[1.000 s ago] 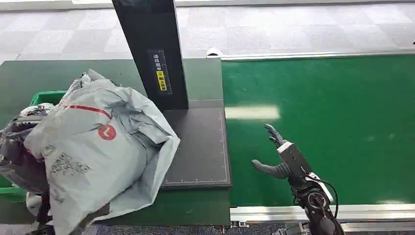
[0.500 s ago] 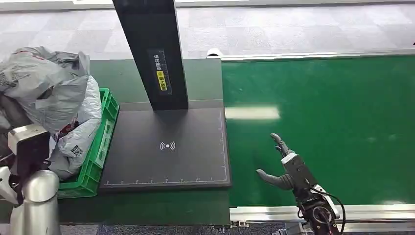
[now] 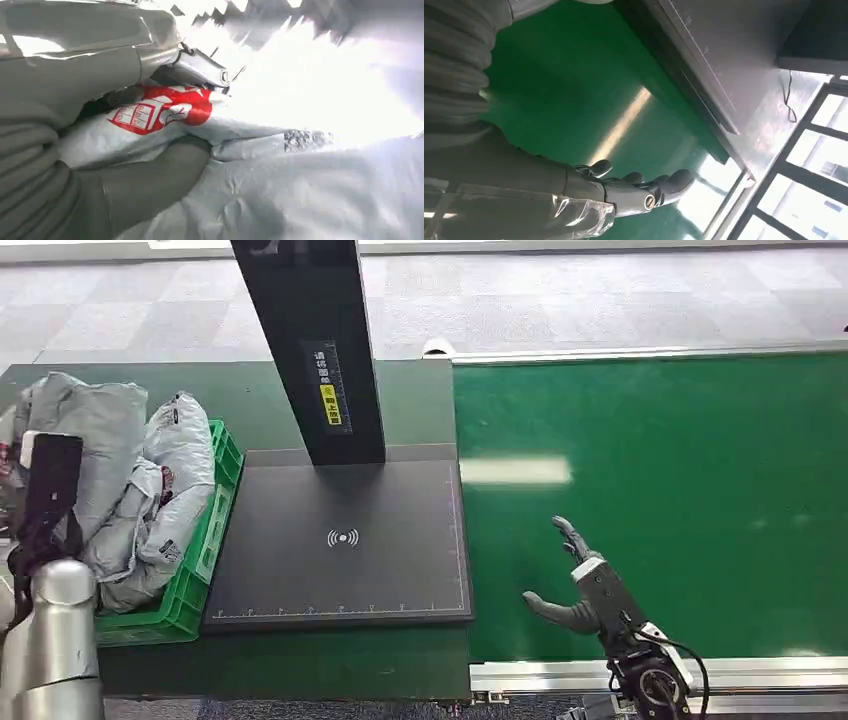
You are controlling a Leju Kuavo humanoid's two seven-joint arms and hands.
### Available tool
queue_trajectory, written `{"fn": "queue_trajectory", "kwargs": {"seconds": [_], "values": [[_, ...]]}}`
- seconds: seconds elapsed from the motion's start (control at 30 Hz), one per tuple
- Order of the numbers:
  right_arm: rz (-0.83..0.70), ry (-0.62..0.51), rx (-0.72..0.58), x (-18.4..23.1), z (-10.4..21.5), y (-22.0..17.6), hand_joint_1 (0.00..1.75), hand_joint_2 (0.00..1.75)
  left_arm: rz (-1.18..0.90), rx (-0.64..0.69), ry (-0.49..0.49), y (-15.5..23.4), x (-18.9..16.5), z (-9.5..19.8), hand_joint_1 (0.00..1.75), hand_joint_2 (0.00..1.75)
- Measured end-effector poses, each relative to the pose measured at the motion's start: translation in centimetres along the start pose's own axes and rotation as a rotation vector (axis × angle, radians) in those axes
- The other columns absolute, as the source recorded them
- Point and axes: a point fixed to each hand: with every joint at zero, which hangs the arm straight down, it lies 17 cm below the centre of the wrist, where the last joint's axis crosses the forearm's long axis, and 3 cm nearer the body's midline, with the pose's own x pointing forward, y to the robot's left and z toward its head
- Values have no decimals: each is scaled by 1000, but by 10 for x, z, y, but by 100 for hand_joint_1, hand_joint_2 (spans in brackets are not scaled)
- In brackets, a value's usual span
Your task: Moved the parcel from conveyor to table for the left to box.
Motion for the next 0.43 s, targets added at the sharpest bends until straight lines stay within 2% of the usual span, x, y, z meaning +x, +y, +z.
{"fn": "queue_trajectory", "kwargs": {"seconds": [0.1, 0.17, 0.33, 0.43], "values": [[3, 4, 14, 1, -3, 6, 0, 175, -70, -213, 93, -49, -24, 15, 175, 175], [6, -1, 16, 4, -7, 8, 0, 175, -74, -297, 115, -68, -31, 24, 175, 175], [7, -9, 26, 10, -17, 11, 0, 175, -70, -455, 175, -97, -48, 42, 175, 175], [5, -9, 28, 12, -21, 12, 0, 175, -77, -499, 196, -104, -57, 48, 175, 175]]}}
